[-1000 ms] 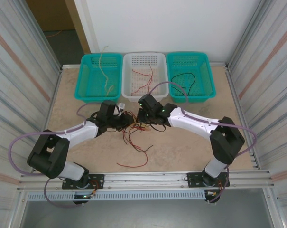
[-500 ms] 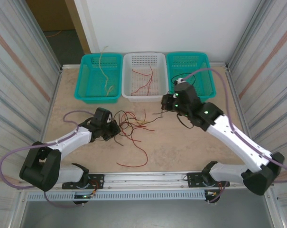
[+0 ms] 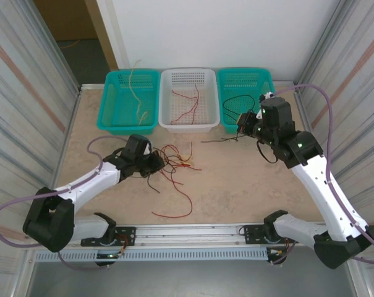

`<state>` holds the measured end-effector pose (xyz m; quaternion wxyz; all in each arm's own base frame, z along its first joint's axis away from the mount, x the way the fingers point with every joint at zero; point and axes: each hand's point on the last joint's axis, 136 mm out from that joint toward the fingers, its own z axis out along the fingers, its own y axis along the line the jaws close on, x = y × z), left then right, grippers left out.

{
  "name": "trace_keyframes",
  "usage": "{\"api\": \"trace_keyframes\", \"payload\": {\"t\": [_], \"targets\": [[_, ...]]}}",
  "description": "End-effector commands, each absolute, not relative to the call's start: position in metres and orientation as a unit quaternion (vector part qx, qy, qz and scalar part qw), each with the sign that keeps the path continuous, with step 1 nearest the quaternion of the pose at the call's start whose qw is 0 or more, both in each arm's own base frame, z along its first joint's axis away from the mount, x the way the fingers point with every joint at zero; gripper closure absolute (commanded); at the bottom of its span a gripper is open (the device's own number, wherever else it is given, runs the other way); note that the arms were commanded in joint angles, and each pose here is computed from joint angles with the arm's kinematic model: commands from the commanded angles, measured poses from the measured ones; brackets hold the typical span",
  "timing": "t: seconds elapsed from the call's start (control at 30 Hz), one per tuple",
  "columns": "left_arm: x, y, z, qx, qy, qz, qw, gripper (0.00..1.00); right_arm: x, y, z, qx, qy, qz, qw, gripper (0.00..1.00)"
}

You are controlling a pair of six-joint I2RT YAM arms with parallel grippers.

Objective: Untangle the cables

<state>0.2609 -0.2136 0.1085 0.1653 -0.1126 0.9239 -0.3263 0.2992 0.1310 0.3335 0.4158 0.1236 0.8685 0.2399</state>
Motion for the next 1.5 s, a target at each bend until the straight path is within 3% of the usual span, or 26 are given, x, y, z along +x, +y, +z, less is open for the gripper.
{"api": "trace_keyframes", "payload": {"t": [0.0, 0.63, 0.9, 0.97, 1.1, 1.23, 1.47], "targets": [[0.265, -0.244, 0.143, -0.053, 0.914, -0.356, 0.186, 1.0, 0.307, 0.133, 0.349, 0.098, 0.867, 0.255, 0.417, 1.0], [0.286, -0.289, 0.206, 0.027, 0.898, -0.359, 0.254, 1.0, 0.37, 0.088, 0.401, 0.109, 0.818, 0.318, 0.466, 1.0], [0.284, -0.312, 0.239, 0.134, 0.855, -0.403, 0.299, 1.0, 0.44, 0.05, 0.374, 0.162, 0.811, 0.298, 0.476, 0.96], [0.285, -0.311, 0.241, 0.144, 0.849, -0.402, 0.31, 1.0, 0.464, 0.048, 0.351, 0.17, 0.822, 0.294, 0.457, 0.84], [0.293, -0.304, 0.25, 0.092, 0.851, -0.409, 0.316, 1.0, 0.491, 0.048, 0.295, 0.198, 0.865, 0.28, 0.367, 0.47], [0.293, -0.304, 0.266, 0.053, 0.855, -0.426, 0.292, 1.0, 0.478, 0.052, 0.292, 0.226, 0.88, 0.282, 0.308, 0.38], [0.301, -0.307, 0.29, 0.083, 0.827, -0.435, 0.347, 1.0, 0.427, 0.104, 0.311, 0.158, 0.898, 0.272, 0.307, 0.33]]}}
